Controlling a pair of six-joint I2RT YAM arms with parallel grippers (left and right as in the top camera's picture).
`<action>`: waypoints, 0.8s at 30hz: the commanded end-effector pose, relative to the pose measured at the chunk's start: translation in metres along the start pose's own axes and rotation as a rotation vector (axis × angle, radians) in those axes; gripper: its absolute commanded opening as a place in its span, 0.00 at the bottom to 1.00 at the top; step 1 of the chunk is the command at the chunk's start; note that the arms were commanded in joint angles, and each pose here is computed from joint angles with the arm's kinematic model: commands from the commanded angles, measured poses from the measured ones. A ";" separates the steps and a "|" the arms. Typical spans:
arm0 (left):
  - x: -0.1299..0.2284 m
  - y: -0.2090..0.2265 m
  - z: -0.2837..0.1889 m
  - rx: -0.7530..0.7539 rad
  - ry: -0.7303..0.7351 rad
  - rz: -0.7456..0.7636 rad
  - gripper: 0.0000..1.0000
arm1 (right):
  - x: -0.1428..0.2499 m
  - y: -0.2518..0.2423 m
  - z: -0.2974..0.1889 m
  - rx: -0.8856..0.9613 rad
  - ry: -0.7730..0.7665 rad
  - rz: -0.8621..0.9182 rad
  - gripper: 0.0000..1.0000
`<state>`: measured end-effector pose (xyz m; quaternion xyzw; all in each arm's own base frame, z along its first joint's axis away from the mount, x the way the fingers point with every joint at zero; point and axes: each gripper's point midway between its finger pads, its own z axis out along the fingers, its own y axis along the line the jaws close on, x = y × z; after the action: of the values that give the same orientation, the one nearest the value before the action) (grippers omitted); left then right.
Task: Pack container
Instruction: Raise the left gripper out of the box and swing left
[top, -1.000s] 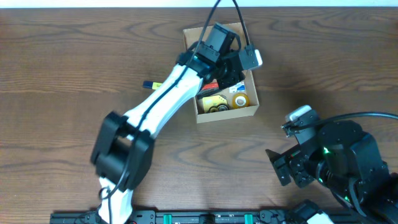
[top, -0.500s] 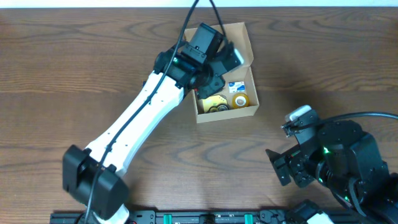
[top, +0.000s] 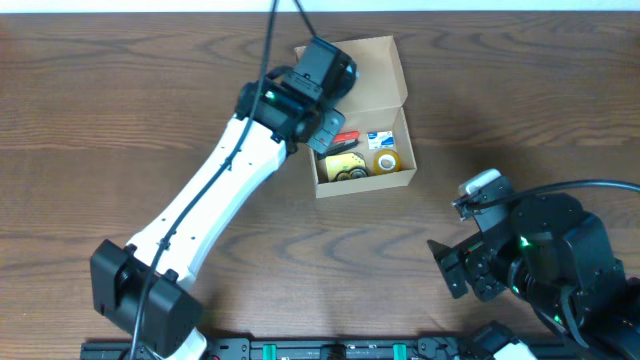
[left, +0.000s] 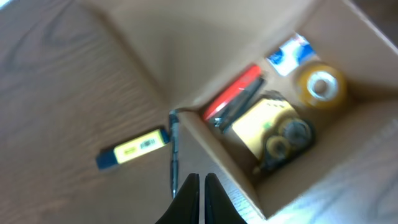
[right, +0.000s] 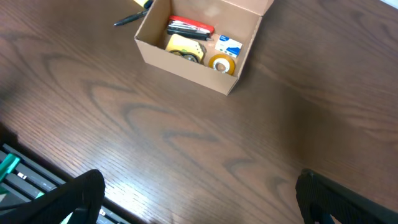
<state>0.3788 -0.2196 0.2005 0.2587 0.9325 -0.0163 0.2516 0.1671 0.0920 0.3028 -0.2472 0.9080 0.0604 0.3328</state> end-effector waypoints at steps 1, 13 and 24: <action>-0.004 0.030 -0.010 -0.068 -0.029 -0.261 0.06 | 0.000 -0.005 -0.001 0.022 -0.002 0.027 0.99; -0.008 0.106 -0.014 -0.249 -0.141 -0.760 0.06 | 0.000 -0.005 -0.001 0.022 -0.002 0.027 0.99; -0.033 0.151 -0.027 -0.316 -0.450 -1.371 0.06 | 0.000 -0.005 -0.001 0.022 -0.002 0.027 0.99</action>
<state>0.4620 -0.1194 0.2391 -0.3018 0.8712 -0.0622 0.3821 0.1671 0.0920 0.3028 -0.2472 0.9080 0.0604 0.3328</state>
